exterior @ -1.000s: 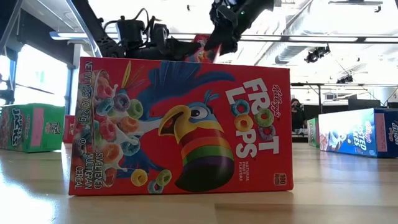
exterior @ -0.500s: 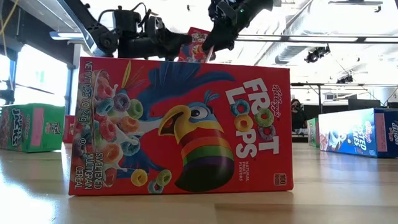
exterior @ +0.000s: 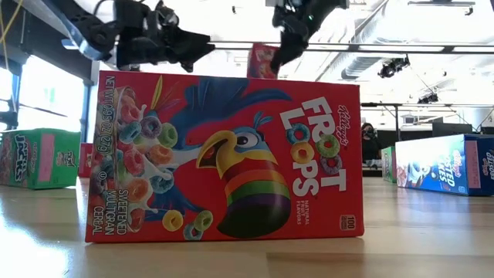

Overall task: Stack cereal on shelf
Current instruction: Put the middle red cereal box on the shelf

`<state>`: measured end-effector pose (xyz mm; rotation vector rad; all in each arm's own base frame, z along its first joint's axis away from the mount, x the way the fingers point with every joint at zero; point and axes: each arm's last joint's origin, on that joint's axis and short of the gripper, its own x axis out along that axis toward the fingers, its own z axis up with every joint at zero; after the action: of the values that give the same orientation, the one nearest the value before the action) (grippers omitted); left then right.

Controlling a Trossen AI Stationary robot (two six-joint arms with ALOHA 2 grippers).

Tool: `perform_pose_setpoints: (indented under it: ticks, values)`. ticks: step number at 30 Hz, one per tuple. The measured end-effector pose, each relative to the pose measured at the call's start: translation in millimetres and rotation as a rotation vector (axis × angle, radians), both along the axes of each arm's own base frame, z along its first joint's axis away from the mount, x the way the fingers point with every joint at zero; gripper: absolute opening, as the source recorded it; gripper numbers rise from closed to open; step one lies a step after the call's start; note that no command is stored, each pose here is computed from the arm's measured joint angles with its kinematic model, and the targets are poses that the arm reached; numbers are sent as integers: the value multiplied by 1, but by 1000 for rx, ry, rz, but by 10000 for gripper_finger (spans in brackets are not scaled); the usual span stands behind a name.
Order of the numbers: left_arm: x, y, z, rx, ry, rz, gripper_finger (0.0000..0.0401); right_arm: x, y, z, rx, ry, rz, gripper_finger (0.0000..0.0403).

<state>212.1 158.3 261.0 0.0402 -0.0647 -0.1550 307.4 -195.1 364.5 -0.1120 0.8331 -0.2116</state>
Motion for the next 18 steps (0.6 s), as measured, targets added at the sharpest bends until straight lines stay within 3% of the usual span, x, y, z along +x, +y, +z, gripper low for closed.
perform_pose_setpoints:
  ticks: [4,11,18]
  values:
    - [-8,-14,-4,-2,0,-18,155,-19,-26,-30,6,99,15,152]
    - [-13,-28,-9,-13,1,-9,134,-36,-50,-76,-32,134,37,153]
    - [-11,-31,-9,-12,3,-22,120,-40,-54,-94,-37,135,28,153]
